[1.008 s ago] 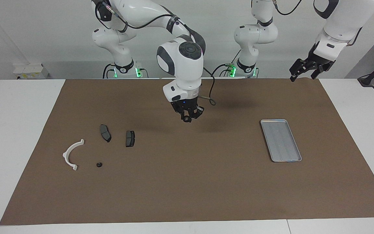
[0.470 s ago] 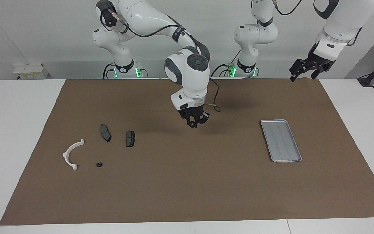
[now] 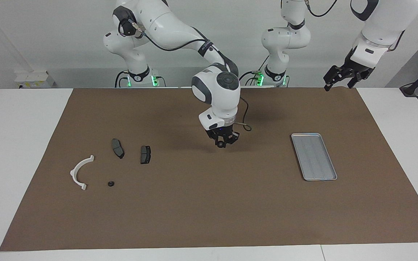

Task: Pick bearing gear from pile to tray
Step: 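Lift the gear and carry it toward the table centre, then lower the gear onto the table centre and open the right gripper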

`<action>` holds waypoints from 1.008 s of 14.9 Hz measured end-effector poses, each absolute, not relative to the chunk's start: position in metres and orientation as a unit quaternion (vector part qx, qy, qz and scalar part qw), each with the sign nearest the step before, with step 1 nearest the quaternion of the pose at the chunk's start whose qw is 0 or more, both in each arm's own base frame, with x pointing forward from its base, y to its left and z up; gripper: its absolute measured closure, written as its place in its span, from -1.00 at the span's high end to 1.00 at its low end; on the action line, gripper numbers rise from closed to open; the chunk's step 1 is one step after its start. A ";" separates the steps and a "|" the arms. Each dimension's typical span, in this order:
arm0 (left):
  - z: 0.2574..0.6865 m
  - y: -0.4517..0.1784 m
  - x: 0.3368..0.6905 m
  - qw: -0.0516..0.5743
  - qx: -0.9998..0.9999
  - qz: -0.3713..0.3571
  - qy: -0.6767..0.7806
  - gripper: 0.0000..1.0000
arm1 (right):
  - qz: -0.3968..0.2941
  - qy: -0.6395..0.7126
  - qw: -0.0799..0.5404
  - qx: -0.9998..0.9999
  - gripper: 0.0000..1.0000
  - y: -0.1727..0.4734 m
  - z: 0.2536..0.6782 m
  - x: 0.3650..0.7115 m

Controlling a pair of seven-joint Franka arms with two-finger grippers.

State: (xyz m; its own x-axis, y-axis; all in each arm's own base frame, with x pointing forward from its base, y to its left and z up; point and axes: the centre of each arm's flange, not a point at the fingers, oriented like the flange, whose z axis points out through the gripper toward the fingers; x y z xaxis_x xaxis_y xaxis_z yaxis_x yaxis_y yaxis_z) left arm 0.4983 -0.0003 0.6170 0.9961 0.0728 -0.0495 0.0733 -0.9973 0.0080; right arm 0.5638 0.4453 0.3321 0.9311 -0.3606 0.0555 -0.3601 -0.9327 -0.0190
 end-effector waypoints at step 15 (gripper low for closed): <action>0.617 0.000 0.498 0.005 0.999 -0.025 0.037 1.00 | -0.043 0.190 -0.002 -0.981 0.02 0.438 0.289 0.557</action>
